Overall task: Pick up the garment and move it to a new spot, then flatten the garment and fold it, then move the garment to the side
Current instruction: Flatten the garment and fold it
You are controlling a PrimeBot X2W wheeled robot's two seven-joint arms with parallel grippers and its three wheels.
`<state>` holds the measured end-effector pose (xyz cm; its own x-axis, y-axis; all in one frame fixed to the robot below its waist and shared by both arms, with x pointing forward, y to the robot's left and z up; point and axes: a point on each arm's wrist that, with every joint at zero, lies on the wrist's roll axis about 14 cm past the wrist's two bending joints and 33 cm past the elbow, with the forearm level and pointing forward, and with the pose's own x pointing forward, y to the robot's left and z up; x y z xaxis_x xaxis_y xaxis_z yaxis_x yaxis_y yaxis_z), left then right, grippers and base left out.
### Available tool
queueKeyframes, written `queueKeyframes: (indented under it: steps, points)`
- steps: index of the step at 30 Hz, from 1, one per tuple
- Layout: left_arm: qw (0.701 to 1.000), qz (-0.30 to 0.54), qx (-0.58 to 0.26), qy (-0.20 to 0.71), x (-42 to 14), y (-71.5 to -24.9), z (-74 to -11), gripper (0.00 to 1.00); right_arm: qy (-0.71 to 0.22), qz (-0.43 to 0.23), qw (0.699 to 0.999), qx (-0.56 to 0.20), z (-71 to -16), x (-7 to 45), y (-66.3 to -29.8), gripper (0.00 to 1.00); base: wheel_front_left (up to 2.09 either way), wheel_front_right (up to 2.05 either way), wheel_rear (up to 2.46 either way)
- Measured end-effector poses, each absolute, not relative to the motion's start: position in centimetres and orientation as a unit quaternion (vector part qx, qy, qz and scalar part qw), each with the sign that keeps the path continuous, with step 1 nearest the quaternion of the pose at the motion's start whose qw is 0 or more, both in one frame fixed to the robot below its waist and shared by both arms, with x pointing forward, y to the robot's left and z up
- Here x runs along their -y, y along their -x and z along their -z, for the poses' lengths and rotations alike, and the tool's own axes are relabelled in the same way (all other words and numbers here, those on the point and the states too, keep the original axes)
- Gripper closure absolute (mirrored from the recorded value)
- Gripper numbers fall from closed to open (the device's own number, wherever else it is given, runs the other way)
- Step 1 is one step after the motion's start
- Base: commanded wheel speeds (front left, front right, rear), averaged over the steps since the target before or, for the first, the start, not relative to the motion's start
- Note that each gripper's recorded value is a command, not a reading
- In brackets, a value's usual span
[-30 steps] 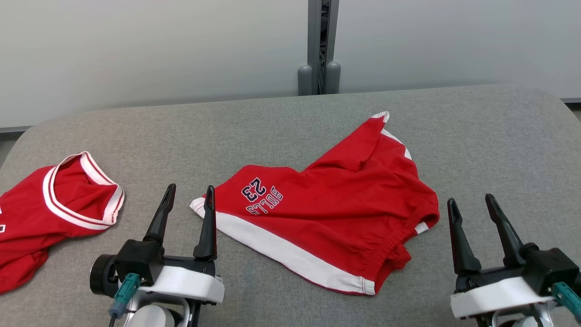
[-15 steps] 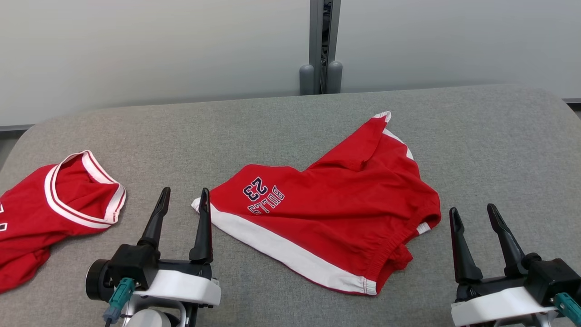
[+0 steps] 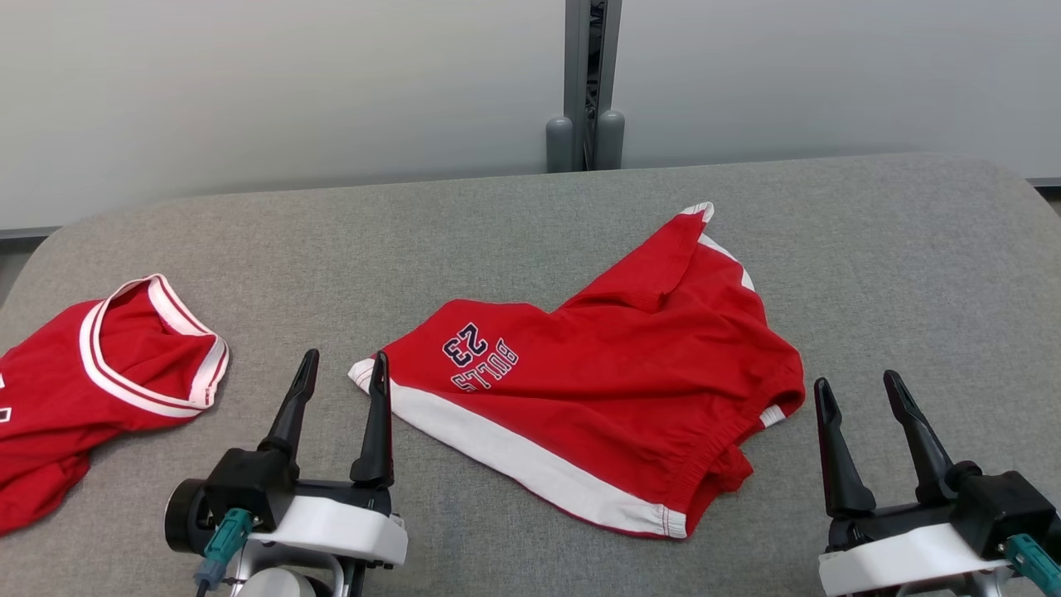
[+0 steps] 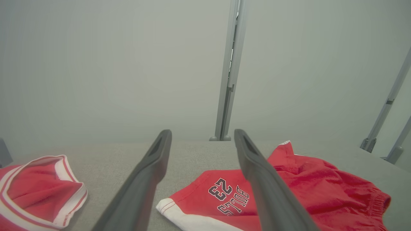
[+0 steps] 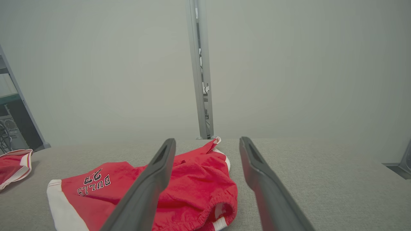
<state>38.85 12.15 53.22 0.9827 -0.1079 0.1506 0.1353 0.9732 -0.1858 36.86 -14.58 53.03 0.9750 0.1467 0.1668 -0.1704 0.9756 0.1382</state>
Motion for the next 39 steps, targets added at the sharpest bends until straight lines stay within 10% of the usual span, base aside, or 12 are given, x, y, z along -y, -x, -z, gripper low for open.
queueKeyframes:
  steps: [21,39]
  points:
    - [0.991,0.108,0.000,0.078,-10.5,-41.1,-48.5,0.00,-0.075,-0.114,0.990,0.022,-49.5,12.4,-37.2,0.00,0.00,0.00,0.00]
    - [0.960,0.141,-0.242,-0.010,-12.9,-47.5,-39.6,0.00,-0.089,-0.118,0.989,-0.006,-47.7,11.7,-38.1,0.00,0.00,0.00,0.00]
